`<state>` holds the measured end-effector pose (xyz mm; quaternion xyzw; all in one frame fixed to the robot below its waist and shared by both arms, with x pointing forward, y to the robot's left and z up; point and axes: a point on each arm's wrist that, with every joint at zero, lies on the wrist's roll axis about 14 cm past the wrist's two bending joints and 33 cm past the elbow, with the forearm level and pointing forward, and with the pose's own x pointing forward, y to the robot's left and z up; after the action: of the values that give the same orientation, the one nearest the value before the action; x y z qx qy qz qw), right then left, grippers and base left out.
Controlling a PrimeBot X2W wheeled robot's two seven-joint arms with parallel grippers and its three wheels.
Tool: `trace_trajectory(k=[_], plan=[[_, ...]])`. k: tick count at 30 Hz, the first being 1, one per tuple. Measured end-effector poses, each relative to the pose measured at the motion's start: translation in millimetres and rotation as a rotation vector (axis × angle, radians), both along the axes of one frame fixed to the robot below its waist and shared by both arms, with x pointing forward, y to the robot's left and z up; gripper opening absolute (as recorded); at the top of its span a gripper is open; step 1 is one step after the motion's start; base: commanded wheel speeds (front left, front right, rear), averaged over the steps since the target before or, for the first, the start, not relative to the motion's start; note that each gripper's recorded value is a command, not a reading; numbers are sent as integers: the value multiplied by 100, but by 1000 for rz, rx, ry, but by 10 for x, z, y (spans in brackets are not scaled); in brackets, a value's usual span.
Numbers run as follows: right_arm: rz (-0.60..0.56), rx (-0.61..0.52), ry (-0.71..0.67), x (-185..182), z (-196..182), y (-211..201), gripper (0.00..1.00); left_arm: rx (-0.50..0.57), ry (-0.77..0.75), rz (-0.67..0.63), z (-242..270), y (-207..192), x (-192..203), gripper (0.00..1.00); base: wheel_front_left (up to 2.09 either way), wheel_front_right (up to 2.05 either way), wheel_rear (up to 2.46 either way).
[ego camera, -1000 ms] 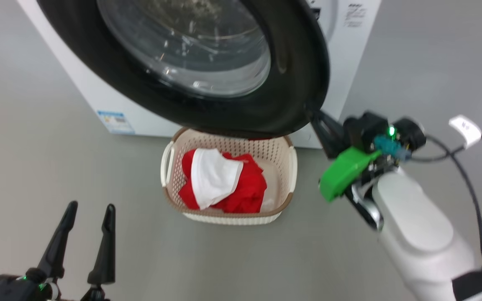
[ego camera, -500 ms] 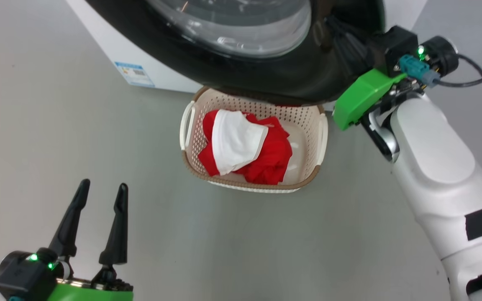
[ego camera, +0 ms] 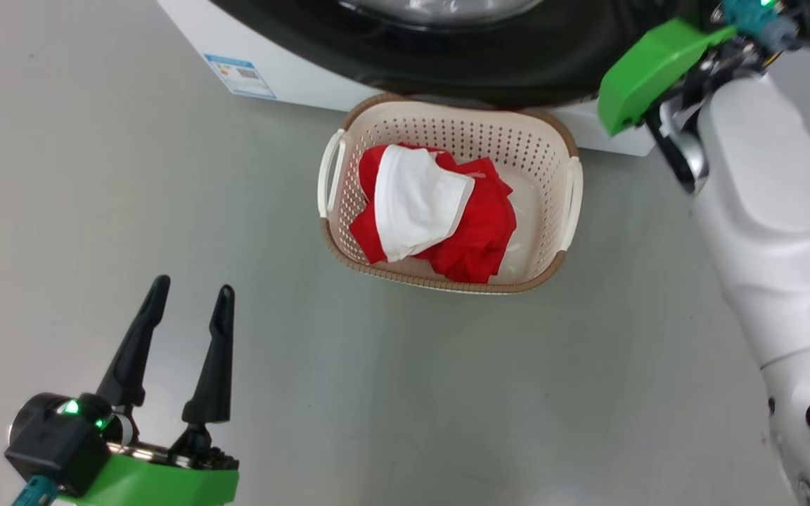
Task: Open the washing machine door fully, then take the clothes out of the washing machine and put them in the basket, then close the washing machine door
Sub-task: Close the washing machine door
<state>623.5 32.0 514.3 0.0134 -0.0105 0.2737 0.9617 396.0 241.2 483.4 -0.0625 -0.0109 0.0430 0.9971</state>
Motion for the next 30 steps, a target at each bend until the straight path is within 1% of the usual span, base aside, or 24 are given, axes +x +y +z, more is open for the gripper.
trace_trajectory(k=[4, 11, 17, 22, 25, 26, 27, 28, 29, 30], plan=[[-24, -9, -12, 156, 34, -34, 0, -4, 11, 3, -42, 11, 20, 100, 0, 0, 0], [-43, -11, -49, 324, 85, -61, 0, -3, 28, -8, -105, -15, 65, 100, 0, 0, 0], [-48, -33, -46, 312, 35, -76, 0, -1, 20, -11, -85, -15, 102, 100, 0, 0, 0], [-54, -42, -50, 270, 66, -126, 0, -10, 27, -25, -108, -45, 95, 100, 0, 0, 0], [-60, -8, -61, 204, 138, -183, 0, -14, 23, -30, -93, -60, 89, 100, 0, 0, 0], [-67, 8, -58, 173, 141, -213, 11, -18, 21, -31, -86, -65, 88, 100, 0, 0, 0], [-71, 16, -54, 130, 123, -240, 14, -22, 19, -33, -79, -73, 87, 100, 0, 0, 0], [-76, 28, -44, 79, 93, -268, 21, -24, 16, -35, -71, -81, 86, 100, 0, 0, 0], [-81, 38, -32, 24, 55, -298, 32, -25, 13, -37, -62, -88, 85, 100, 0, 0, 0], [-87, 45, -21, -33, 16, -331, 40, -27, 11, -39, -55, -94, 85, 100, 0, 0, 0]])
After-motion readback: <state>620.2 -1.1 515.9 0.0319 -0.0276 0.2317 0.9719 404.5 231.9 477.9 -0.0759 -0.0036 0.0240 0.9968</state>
